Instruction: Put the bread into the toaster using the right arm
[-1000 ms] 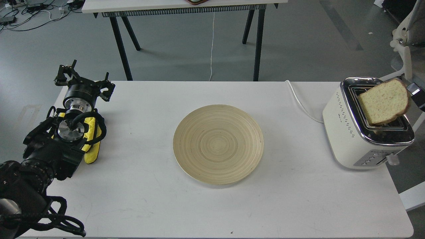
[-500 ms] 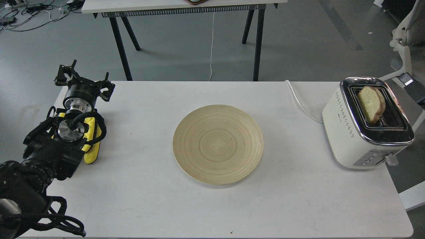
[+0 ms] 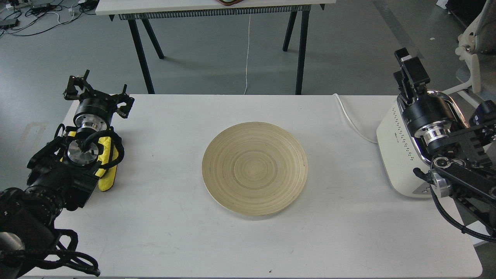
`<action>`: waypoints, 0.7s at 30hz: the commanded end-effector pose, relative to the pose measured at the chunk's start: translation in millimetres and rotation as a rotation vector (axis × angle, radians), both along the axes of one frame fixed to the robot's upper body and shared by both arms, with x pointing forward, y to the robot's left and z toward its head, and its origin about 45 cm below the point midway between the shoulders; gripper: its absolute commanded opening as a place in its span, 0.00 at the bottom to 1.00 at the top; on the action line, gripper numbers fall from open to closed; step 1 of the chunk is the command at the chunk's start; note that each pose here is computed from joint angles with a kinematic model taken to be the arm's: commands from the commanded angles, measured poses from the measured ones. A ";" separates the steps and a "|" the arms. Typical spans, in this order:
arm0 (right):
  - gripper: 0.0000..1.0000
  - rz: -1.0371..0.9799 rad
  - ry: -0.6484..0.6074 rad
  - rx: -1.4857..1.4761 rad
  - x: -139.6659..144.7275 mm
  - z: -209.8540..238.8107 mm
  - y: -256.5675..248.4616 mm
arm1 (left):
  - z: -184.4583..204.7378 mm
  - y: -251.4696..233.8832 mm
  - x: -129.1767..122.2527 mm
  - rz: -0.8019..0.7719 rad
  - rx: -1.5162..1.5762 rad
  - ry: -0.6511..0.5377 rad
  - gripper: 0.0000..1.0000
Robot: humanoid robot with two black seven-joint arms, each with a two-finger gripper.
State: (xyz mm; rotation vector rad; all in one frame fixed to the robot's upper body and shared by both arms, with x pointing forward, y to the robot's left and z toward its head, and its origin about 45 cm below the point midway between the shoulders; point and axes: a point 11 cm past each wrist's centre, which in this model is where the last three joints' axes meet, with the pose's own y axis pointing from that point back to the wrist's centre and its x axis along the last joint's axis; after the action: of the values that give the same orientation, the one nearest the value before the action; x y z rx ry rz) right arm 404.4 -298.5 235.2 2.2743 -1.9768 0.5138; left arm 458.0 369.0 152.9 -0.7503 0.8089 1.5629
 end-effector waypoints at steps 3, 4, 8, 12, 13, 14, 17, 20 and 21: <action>0.88 0.066 0.090 0.288 19.9 -23.4 26.6 | -0.1 0.0 0.0 -0.001 0.001 0.000 1.00; 0.90 0.074 0.111 0.344 21.6 -28.1 27.0 | 0.0 0.1 0.0 0.000 0.000 0.000 1.00; 0.96 0.087 0.180 0.534 24.0 -47.0 21.9 | -0.3 -0.8 0.1 -0.001 -0.001 0.000 1.00; 0.96 0.099 0.240 0.647 21.6 -71.7 28.9 | 0.0 0.1 0.0 0.000 0.000 0.000 1.00; 0.97 0.102 0.251 0.657 21.0 -75.9 30.4 | -0.1 0.0 0.0 -0.001 0.001 0.000 1.00; 0.97 0.110 0.260 0.664 20.0 -79.8 32.3 | -0.2 -0.8 0.1 -0.001 -0.001 0.000 1.00; 0.97 0.139 0.275 0.688 16.9 -84.9 39.6 | -0.2 -0.8 0.1 -0.001 -0.001 0.000 1.00; 0.97 0.149 0.276 0.695 16.2 -85.0 40.4 | 0.0 0.1 0.0 0.000 0.000 0.000 1.00; 0.97 0.150 0.275 0.696 16.3 -84.7 40.3 | -0.2 -0.8 0.1 -0.001 -0.001 0.000 1.00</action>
State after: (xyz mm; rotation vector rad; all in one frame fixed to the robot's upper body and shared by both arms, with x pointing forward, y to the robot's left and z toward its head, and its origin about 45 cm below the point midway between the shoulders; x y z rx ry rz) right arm 421.1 -259.1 150.7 2.6627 -2.0667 -0.5438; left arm 458.0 368.7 152.8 -0.7500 0.8092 1.5625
